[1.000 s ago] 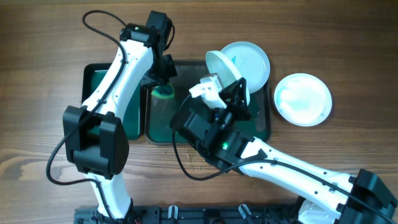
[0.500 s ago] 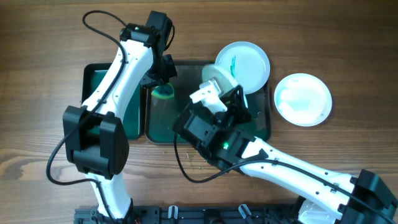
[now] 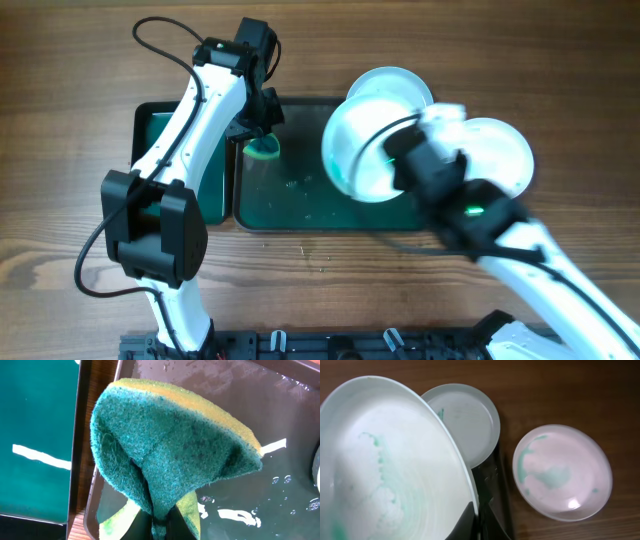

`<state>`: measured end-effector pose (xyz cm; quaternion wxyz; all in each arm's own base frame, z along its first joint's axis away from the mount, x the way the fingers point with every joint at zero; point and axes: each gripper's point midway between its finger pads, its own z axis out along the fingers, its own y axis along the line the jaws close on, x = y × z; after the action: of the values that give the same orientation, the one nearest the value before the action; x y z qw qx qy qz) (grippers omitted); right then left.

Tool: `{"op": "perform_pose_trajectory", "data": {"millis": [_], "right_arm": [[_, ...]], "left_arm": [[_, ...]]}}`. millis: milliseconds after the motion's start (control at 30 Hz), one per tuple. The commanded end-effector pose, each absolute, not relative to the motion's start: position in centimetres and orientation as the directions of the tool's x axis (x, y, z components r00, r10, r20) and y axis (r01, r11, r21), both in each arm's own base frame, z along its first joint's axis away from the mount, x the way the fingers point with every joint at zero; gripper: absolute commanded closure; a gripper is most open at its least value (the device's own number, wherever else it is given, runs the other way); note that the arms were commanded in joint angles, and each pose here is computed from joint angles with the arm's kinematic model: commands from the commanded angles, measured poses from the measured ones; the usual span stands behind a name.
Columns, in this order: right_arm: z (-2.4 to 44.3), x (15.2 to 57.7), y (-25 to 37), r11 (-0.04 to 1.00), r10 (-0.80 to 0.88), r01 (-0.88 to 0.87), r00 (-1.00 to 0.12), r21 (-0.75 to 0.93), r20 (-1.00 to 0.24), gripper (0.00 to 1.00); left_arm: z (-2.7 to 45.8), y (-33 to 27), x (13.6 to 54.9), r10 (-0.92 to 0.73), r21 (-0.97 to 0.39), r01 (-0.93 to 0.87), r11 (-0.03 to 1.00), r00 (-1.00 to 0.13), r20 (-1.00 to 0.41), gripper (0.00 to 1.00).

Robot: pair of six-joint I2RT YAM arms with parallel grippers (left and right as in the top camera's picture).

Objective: Clean dirty plates on tray and stack at the side
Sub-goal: 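Carry the plate right and lower it onto the first plate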

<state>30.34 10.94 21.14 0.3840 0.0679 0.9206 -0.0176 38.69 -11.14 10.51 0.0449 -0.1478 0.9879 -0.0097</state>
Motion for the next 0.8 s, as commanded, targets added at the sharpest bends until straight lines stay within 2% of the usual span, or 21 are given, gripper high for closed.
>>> {"op": "perform_pose_trajectory", "data": {"millis": [0, 200, 400, 467, 767], "right_arm": [[22.7, 30.0, 10.5, 0.956, 0.222, 0.045, -0.757, 0.290, -0.615, 0.96], [21.0, 30.0, 0.4, 0.878, 0.478, 0.368, -0.704, 0.305, -0.526, 0.96], [15.8, 30.1, -8.3, 0.732, 0.670, 0.629, -0.593, 0.262, -0.447, 0.96], [13.5, 29.7, -10.1, 0.693, 0.708, 0.681, -0.583, 0.236, -0.398, 0.96], [5.1, 29.6, -12.3, 0.681, 0.723, 0.725, -0.645, 0.102, -0.248, 0.96]], "left_arm": [[10.9, -11.3, 39.0, -0.276, -0.036, -0.274, 0.961, -0.956, -0.099, 0.96], [10.9, -11.3, 39.0, -0.276, -0.036, -0.274, 0.961, -0.956, -0.099, 0.96], [10.9, -11.3, 39.0, -0.276, -0.036, -0.274, 0.961, -0.956, -0.098, 0.96], [10.9, -11.3, 39.0, -0.276, -0.036, -0.274, 0.961, -0.956, -0.098, 0.96], [10.9, -11.3, 39.0, -0.276, -0.036, -0.274, 0.961, -0.956, -0.099, 0.96]]}}
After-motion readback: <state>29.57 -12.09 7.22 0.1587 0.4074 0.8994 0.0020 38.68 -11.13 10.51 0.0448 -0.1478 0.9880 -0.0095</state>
